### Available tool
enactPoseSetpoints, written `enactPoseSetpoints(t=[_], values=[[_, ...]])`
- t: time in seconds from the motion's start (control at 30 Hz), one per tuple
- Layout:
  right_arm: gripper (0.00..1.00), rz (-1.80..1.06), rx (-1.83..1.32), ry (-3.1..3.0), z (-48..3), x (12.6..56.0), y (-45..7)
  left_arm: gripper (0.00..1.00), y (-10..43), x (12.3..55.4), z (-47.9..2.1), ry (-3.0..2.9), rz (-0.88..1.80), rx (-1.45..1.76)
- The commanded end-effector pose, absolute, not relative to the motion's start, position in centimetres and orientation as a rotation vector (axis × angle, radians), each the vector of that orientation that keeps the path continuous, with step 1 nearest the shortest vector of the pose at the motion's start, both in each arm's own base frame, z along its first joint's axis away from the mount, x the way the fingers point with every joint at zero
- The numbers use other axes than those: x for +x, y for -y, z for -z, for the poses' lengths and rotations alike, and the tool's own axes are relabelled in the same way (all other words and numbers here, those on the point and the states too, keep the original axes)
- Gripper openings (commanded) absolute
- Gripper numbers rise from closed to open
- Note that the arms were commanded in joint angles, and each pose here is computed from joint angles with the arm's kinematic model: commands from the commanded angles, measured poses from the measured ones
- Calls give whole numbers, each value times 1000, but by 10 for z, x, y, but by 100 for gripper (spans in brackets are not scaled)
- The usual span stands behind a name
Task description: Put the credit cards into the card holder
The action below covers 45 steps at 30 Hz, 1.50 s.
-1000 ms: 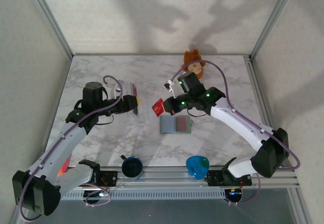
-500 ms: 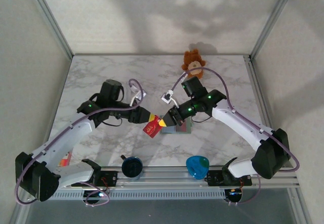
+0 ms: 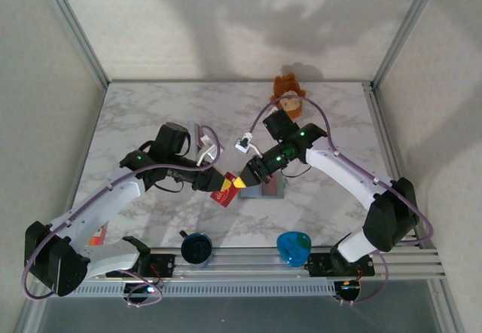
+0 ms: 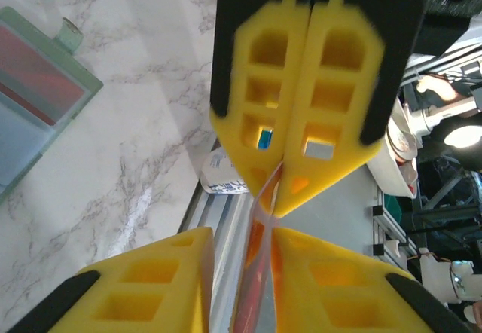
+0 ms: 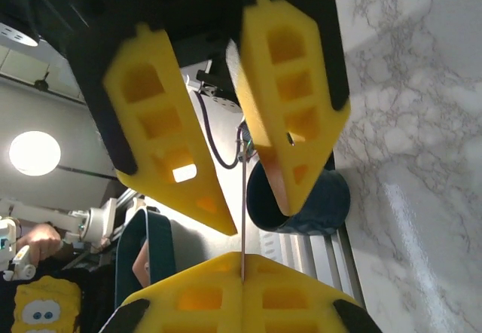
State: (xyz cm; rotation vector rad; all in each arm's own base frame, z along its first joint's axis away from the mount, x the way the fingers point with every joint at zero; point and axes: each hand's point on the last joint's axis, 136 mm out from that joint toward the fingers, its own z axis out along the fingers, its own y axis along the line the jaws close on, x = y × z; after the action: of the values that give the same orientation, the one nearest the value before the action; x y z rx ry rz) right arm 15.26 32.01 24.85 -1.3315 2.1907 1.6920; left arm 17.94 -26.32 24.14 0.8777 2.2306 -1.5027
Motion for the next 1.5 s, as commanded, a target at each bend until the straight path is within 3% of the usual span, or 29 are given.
enactPoseSetpoints(t=[0.0,0.1,0.3,0.33,0.4,0.47,0.53,0.67,0.8,0.97,1.17,1.47], values=[[0,-1708,-1350,-2194,-253,153,-313,30,262,165,-240,-2219,1555,914],[0,-1685,-1369,-2219,-248,154,-311,27,262,163,-235,-2225,1564,904],[2,-1591,-1317,-2261,-238,174,-313,0,267,166,-226,-2253,1558,895],[9,-1550,-1291,-2274,-236,181,-313,0,268,169,-226,-2253,1549,881],[13,-1503,-1225,-2288,-234,192,-310,0,270,177,-227,-2260,1526,838],[31,-1468,-1128,-2301,-234,205,-305,0,272,189,-223,-2285,1510,756],[44,-1392,-1005,-2342,-228,223,-296,0,272,204,-215,-2318,1468,638],[52,-1157,-637,-2545,-190,264,-260,0,273,236,-196,-2360,1386,377],[53,-855,-300,-2729,-138,289,-214,0,276,255,-174,-2423,1344,123],[53,-625,-142,-2840,-89,288,-185,1,290,266,-152,-2470,1309,-24],[55,-417,-26,-2873,-66,289,-158,1,317,268,-124,-2538,1277,-68],[56,-413,-21,-2908,-49,283,-157,0,333,281,-87,-2619,1240,-64]])
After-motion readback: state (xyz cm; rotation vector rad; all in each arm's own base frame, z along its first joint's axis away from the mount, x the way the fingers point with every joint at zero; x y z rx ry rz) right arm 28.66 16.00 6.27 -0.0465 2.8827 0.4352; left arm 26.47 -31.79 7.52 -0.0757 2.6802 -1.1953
